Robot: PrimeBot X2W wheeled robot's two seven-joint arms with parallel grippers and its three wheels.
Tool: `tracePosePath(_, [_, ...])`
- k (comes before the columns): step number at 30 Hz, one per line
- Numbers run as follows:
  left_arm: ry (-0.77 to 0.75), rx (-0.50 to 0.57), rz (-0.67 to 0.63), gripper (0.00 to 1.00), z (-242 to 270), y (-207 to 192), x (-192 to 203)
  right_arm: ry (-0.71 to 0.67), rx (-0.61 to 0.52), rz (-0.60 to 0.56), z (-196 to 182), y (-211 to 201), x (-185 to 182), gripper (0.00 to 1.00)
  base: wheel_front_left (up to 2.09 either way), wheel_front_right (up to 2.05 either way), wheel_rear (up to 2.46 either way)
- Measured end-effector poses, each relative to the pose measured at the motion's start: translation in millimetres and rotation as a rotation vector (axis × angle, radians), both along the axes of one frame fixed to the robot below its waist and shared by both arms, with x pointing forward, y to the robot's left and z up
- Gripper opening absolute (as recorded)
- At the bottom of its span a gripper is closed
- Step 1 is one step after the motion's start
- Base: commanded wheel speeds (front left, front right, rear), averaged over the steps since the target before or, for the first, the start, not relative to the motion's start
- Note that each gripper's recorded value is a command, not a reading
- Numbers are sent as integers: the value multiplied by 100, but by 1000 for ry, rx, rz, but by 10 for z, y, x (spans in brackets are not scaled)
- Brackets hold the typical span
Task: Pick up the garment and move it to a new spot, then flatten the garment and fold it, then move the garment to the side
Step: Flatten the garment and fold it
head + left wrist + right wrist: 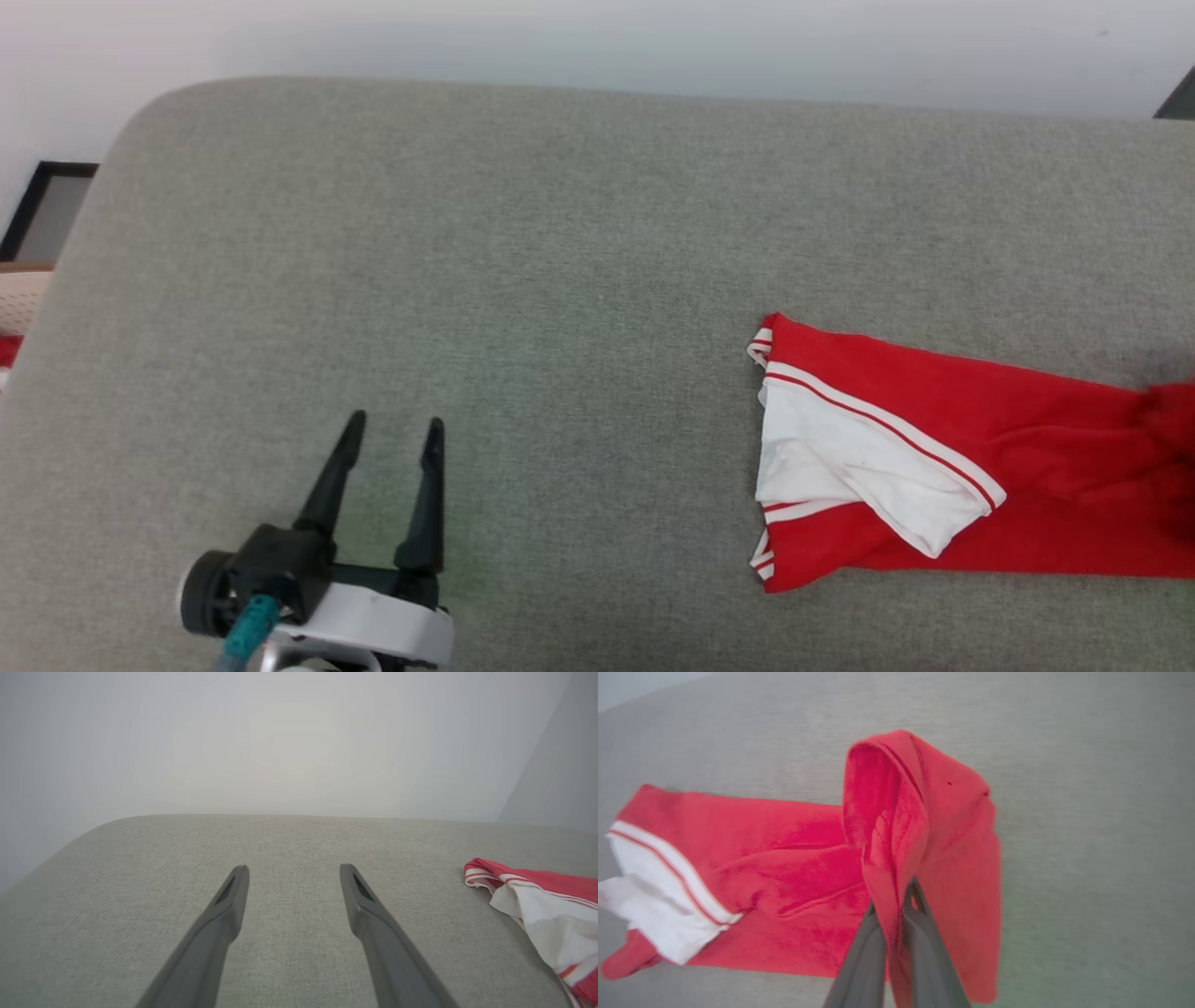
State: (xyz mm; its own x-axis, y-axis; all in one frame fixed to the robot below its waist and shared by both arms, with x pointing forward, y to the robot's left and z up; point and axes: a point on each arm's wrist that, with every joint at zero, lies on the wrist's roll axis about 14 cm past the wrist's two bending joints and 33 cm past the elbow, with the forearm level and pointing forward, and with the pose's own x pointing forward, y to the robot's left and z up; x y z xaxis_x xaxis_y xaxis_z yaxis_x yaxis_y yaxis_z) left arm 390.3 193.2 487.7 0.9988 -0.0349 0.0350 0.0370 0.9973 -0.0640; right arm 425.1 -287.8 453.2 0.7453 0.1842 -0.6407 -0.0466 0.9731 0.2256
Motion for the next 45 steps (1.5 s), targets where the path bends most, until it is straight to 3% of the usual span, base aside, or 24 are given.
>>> tracePosePath(7, [-3,-30,7,100,24,-4,-91,-36,122,339,206,1234,-62,0,0,0,0])
tracePosePath(13, [-33,-62,9,100,130,-25,-158,-70,167,535,310,2011,-27,0,0,0,0])
tracePosePath(20, [-39,-53,24,100,167,37,-237,-78,174,618,199,2463,86,0,0,0,0])
tracePosePath(29, [-41,-61,44,100,177,92,-252,-30,168,621,-129,2583,90,0,0,0,0])
tracePosePath(30, [-44,-64,44,100,185,91,-248,-28,166,622,-152,2588,74,12,0,0,0])
tracePosePath(31, [-45,-66,44,100,189,92,-245,-27,162,626,-169,2593,62,32,0,0,0])
tracePosePath(32, [-46,-66,44,100,189,95,-244,-30,158,630,-172,2600,53,74,0,0,0])
tracePosePath(33, [-46,-66,44,100,189,101,-242,-37,157,630,-170,2601,49,100,0,0,0])
tracePosePath(40, [-41,-59,16,100,173,65,-213,-119,204,597,32,2559,78,100,0,0,0])
tracePosePath(45, [-38,-64,-9,100,159,9,-199,-233,228,522,341,2307,201,100,0,0,0])
